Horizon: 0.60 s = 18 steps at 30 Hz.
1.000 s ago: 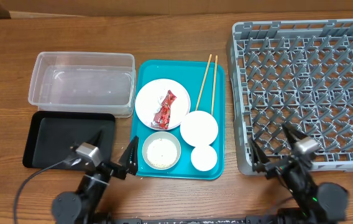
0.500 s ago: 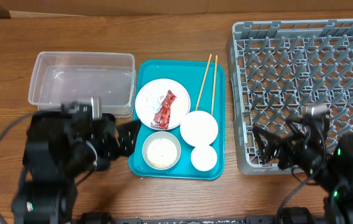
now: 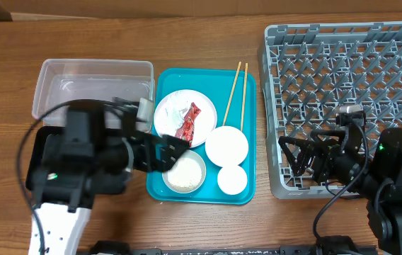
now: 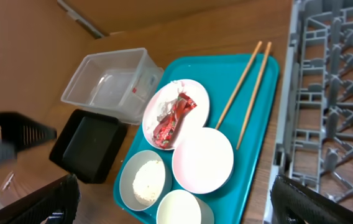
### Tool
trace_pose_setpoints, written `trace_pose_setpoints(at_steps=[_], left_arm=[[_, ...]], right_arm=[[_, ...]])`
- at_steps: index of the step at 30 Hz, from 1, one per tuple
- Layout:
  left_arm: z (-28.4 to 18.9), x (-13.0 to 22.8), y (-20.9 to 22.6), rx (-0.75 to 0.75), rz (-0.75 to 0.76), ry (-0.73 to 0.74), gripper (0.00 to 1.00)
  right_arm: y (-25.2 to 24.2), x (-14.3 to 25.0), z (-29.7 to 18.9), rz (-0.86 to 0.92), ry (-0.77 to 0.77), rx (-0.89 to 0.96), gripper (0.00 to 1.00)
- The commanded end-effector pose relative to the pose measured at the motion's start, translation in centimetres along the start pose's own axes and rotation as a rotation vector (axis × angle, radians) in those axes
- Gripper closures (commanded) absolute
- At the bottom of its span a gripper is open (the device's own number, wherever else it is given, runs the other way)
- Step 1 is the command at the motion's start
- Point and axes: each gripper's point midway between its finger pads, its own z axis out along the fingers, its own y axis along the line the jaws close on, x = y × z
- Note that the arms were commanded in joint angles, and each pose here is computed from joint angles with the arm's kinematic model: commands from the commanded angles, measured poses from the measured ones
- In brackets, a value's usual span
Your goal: Sort waste into correct bins and load items into the dishwasher
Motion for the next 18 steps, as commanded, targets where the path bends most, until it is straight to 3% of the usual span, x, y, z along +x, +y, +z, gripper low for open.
trace_pose_setpoints(at_steps=[1, 5, 8, 11, 18], left_arm=[[2.3, 1.5, 0.4, -0.152, 0.103, 0.086, 0.0], [5.8, 3.7, 1.2, -0.335, 0.146, 0.169, 0.01], [8.8, 5.2, 1.3, -0.423, 0.192, 0.226, 0.08], [11.5, 6.4, 2.5, -0.51, 0.193, 0.278, 0.22], [17.2, 9.5, 4.1, -0.49, 0.146, 0.439, 0.55]], right_arm=[[-0.4, -1.3, -0.8, 0.055, -0.055, 0.056, 0.0], [-0.4, -1.4, -0.8, 0.057, -0.056, 0.054, 0.0], [-0.4, -1.4, -0.8, 0.069, -0.056, 0.054, 0.0], [-0.5, -1.2, -0.8, 0.072, -0.051, 0.055, 0.0], [-0.5, -1.1, -0.8, 0.074, -0.047, 0.056, 0.0]])
